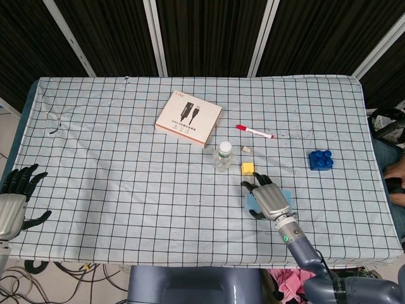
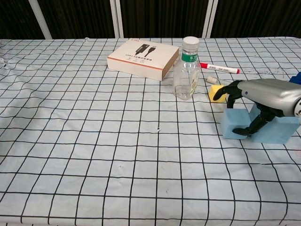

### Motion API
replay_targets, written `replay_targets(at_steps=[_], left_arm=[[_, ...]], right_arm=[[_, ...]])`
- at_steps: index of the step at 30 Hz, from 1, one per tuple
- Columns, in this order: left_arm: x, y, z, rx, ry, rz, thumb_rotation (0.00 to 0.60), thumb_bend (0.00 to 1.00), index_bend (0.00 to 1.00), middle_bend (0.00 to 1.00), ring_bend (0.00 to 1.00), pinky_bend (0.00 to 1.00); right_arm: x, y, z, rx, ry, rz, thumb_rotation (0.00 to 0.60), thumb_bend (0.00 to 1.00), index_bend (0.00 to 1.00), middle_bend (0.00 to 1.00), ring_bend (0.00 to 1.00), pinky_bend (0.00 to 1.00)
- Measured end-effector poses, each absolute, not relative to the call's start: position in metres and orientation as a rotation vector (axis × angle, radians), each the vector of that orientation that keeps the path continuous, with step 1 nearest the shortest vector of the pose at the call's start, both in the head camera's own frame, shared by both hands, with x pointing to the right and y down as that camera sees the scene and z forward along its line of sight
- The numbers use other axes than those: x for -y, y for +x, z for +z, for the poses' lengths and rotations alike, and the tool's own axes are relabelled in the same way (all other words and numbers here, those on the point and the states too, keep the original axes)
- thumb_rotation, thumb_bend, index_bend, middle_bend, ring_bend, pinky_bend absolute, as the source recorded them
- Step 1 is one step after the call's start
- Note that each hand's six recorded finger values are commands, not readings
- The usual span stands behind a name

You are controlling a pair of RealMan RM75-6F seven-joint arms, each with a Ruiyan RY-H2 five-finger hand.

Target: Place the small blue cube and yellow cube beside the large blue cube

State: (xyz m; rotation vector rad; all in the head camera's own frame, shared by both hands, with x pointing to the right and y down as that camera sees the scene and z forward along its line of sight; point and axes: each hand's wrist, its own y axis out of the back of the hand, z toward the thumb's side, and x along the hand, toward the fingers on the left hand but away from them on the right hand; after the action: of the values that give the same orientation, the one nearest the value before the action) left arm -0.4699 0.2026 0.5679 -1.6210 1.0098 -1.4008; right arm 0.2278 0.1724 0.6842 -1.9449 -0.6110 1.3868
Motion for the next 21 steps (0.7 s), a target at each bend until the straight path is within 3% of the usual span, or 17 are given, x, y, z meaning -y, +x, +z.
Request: replay_targets(at_steps=[21], left_arm=[[-0.2027,-0.47,0.5687,-1.007,-1.618,-1.407,0.6,0.15,0.16,0.04,0.0,0.0]], right_arm=[[-0.166,0.2377,0.6873,0.579,-1.942,1.37,0.6,0.26,0.2,0.43,0.05,0.11]])
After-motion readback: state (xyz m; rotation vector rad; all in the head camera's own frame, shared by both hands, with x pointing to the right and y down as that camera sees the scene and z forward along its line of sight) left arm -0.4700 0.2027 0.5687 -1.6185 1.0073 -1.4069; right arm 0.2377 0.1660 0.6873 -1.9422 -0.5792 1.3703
